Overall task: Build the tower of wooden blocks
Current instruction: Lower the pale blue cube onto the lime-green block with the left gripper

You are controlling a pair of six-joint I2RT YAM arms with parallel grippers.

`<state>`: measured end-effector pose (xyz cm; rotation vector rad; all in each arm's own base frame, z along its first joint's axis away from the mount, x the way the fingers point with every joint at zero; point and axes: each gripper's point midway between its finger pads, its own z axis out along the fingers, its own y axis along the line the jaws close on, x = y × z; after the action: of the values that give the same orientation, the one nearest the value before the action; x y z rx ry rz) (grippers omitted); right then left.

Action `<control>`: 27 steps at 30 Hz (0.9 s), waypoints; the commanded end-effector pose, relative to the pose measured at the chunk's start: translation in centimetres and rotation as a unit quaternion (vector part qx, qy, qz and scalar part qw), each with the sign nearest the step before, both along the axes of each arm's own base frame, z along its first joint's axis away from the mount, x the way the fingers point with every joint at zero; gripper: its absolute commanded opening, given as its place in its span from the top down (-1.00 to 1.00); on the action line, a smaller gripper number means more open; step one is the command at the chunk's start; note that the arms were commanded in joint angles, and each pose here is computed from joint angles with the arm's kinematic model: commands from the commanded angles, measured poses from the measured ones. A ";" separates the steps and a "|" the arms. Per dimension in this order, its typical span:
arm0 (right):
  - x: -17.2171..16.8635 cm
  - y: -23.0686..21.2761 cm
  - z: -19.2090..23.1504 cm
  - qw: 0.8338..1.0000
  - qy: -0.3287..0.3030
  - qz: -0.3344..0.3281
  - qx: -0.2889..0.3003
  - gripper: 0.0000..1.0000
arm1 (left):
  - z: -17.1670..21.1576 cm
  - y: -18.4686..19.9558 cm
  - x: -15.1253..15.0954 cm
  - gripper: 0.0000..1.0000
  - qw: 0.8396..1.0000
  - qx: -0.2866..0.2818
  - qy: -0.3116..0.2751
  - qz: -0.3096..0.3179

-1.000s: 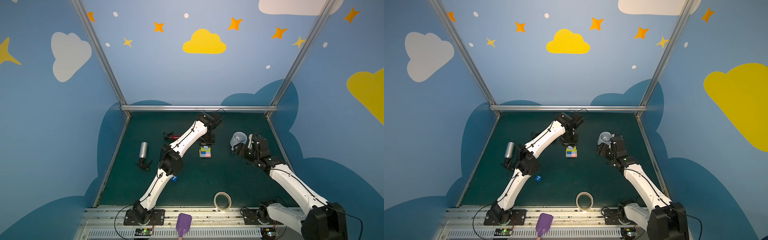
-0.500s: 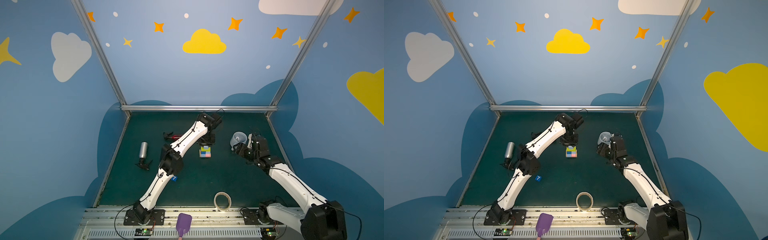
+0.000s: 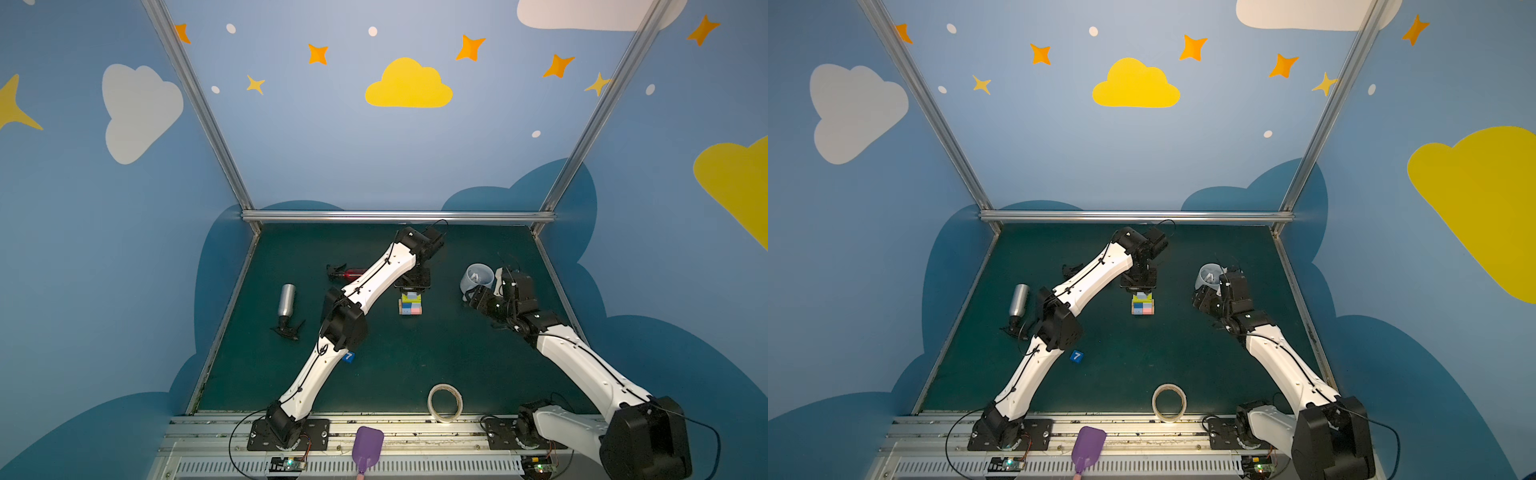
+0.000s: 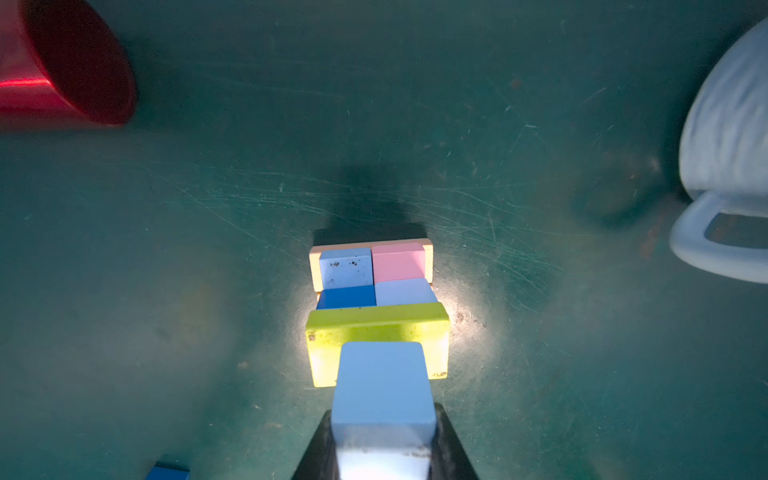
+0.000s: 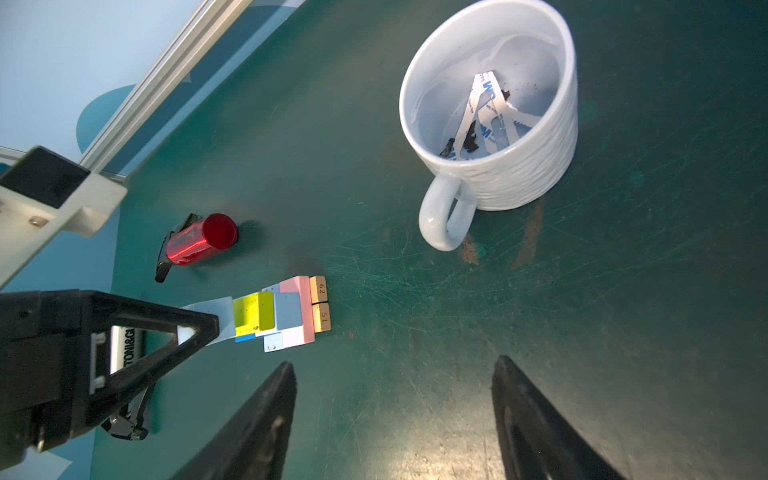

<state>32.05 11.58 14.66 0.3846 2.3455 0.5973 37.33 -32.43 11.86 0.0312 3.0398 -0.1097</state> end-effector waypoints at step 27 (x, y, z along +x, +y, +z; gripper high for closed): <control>0.2 0.1 -0.7 1.000 0.008 0.004 0.004 -0.45 | -1.4 0.3 0.6 0.57 1.000 0.013 0.004 0.010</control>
<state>32.24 11.65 14.34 0.3873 2.3530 0.6054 37.63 -32.32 11.14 0.0231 3.0386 -0.0837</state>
